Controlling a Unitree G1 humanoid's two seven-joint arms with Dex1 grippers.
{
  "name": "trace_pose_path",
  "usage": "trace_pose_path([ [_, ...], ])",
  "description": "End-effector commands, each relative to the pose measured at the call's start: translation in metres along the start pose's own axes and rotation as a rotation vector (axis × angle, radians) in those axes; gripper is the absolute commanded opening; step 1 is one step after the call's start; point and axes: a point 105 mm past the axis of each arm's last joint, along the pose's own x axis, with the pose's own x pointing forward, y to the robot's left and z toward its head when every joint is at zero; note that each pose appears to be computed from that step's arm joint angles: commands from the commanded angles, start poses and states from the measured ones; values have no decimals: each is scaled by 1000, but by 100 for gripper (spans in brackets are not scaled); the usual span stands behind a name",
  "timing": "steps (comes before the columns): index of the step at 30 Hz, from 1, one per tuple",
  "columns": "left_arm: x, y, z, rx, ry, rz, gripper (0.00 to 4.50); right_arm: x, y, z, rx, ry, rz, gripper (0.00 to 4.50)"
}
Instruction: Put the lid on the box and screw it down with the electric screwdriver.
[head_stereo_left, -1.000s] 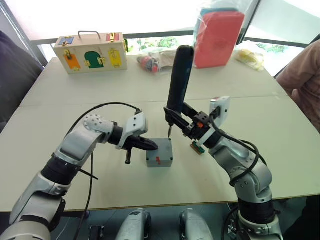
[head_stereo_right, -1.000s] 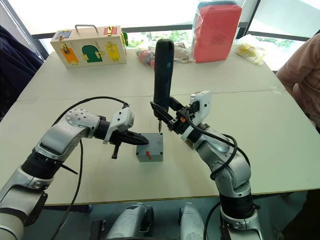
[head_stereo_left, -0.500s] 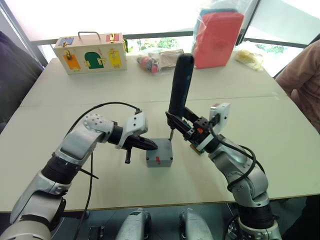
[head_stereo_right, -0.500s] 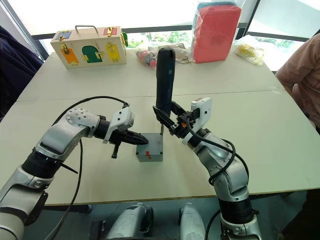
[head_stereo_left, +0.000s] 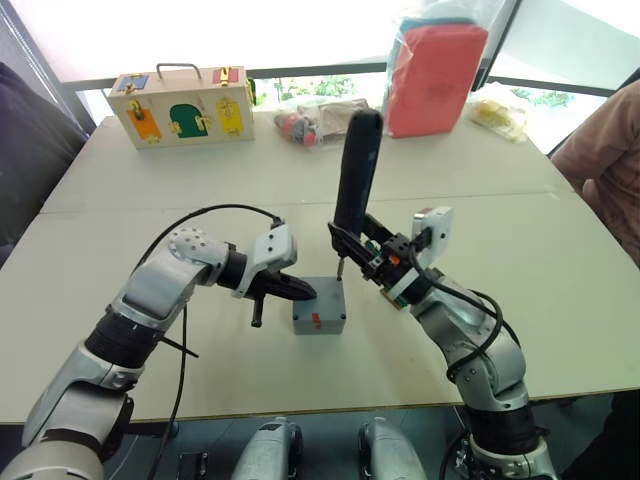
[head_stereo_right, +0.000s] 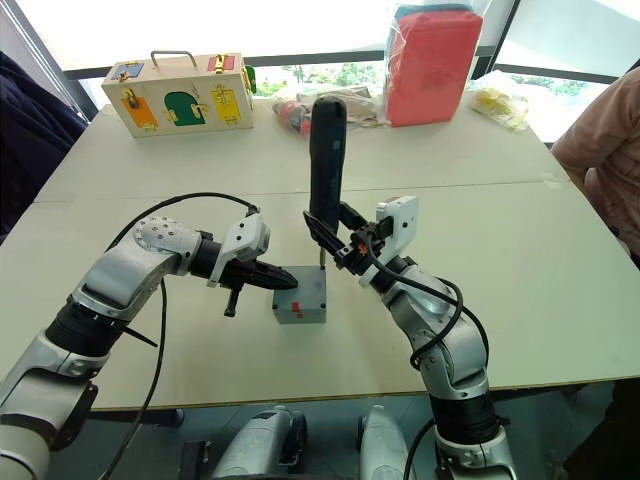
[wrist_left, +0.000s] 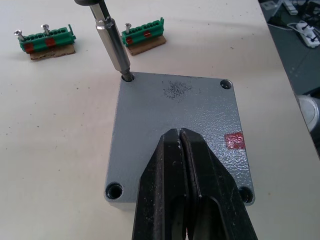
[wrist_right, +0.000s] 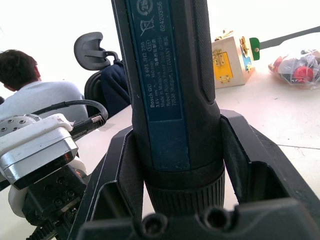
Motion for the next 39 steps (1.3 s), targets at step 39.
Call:
trace_pose_path([
  [39, 2, -4, -3, 14, 31, -2, 0, -17, 3, -40, 28, 113, -43, 177],
])
